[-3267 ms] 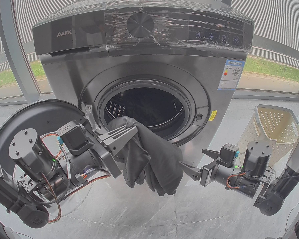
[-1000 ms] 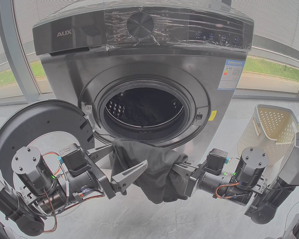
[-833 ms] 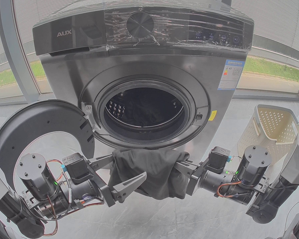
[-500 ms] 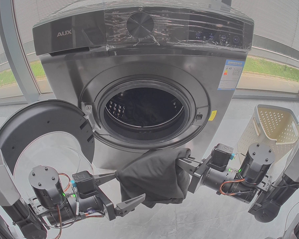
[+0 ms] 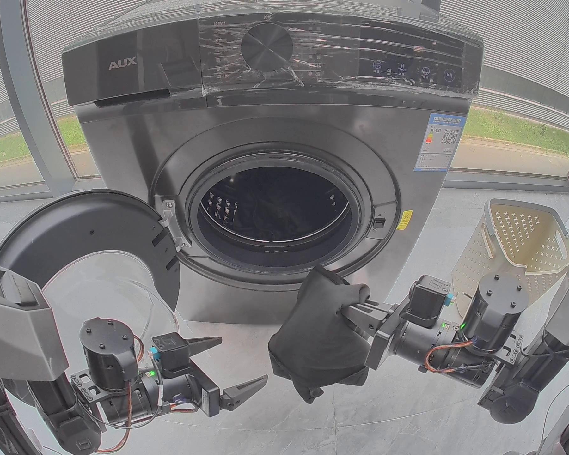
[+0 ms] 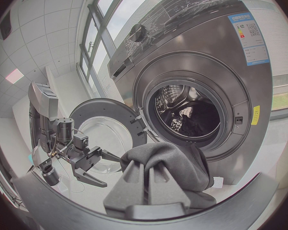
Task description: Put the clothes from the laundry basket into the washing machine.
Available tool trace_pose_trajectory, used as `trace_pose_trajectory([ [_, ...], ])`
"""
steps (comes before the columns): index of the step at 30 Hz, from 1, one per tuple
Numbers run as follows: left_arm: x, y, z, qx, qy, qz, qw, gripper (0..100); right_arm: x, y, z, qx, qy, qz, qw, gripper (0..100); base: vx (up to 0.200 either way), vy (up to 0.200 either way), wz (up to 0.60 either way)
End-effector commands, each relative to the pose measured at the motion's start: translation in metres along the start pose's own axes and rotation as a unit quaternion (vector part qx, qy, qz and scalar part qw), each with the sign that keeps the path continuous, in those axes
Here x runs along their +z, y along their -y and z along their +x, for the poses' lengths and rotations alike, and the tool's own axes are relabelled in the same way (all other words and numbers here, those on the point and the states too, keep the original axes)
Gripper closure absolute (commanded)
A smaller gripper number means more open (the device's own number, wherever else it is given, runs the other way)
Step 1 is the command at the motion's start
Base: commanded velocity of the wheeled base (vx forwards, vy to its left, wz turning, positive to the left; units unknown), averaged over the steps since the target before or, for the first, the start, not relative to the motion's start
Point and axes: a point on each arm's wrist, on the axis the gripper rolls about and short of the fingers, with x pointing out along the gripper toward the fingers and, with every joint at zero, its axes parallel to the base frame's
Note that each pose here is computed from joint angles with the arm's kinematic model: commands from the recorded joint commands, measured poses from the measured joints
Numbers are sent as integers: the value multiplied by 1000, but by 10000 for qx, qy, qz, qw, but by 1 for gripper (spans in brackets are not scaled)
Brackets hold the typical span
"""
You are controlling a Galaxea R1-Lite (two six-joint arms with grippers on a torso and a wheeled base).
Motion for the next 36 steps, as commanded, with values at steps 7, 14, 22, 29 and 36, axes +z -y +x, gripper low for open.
trace_pose_trajectory([
  [7,0,-4,29,-122,81,33,9999,0,1,-10,-2,160,21,-3,9999,100,0,0,0],
  [14,-2,-4,44,-174,99,60,9998,0,0,-11,-2,183,17,-3,9998,100,0,0,0],
  [22,0,2,46,-285,132,98,9995,100,0,-11,-2,189,8,5,9998,100,0,0,0],
  [29,7,3,46,-305,288,128,9990,100,-1,-11,-2,187,0,6,9998,100,0,0,0],
  [36,8,6,40,-334,285,144,9989,100,-1,-11,-1,187,0,13,9998,100,0,0,0],
])
